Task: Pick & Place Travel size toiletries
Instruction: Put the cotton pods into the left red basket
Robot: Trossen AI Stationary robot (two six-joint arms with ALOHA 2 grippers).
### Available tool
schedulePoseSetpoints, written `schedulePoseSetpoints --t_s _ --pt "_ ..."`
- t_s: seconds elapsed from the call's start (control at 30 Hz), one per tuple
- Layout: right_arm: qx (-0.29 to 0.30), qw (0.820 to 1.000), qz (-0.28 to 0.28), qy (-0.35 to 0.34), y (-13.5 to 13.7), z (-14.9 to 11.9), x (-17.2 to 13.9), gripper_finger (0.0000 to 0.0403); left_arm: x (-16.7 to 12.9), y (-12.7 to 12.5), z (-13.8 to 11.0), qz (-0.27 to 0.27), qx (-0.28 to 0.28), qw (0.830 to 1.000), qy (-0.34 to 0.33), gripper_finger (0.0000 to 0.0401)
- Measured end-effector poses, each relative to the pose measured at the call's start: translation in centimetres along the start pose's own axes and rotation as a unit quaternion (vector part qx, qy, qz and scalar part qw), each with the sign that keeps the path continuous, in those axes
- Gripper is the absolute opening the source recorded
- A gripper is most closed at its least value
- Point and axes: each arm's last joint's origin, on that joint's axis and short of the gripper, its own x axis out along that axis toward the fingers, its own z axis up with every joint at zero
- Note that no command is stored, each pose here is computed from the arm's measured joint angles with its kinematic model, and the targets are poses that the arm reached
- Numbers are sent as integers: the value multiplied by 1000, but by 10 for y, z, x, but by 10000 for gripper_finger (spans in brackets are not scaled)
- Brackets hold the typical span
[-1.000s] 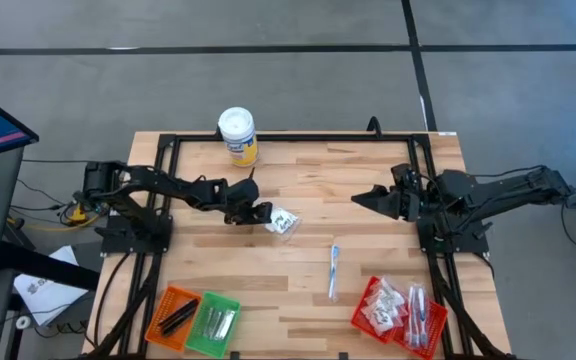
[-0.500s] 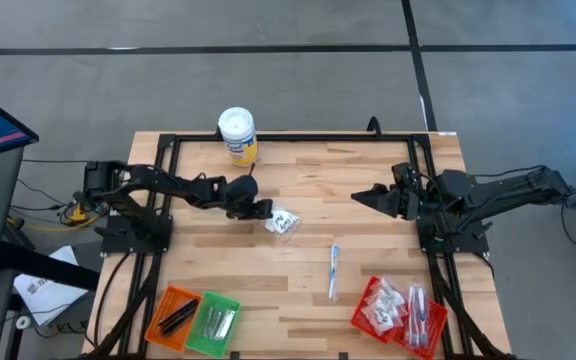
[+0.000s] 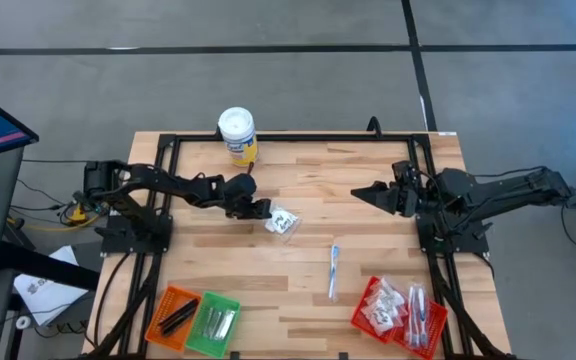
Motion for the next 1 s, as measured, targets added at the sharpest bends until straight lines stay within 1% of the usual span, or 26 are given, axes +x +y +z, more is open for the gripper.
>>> schedulePoseSetpoints --t_s 0.07,0.2,0.33,0.53,0.73,0.9,1.0 --pt "-1 1000 -2 -2 -1 1 0 276 1 6 -3 -1 -8 1000 8 232" --pt "-1 1000 -2 -3 -1 1 0 276 2 11 -8 -20 -17 1000 12 232" --pt "-2 1000 -5 -3 -2 2 0 276 2 9 -7 -57 -14 998 -1 232" --pt "-4 1000 -12 -12 -4 5 1 276 3 8 -8 -60 -12 998 -1 232" --pt "-4 1000 -13 -14 -4 5 1 276 13 12 -11 -54 -10 998 16 232" --pt "-4 1000 -13 -14 -4 5 1 276 25 12 -14 -77 -12 996 32 231" --pt "-4 1000 -13 -15 -5 6 1 276 27 12 -14 -85 -17 996 32 219"
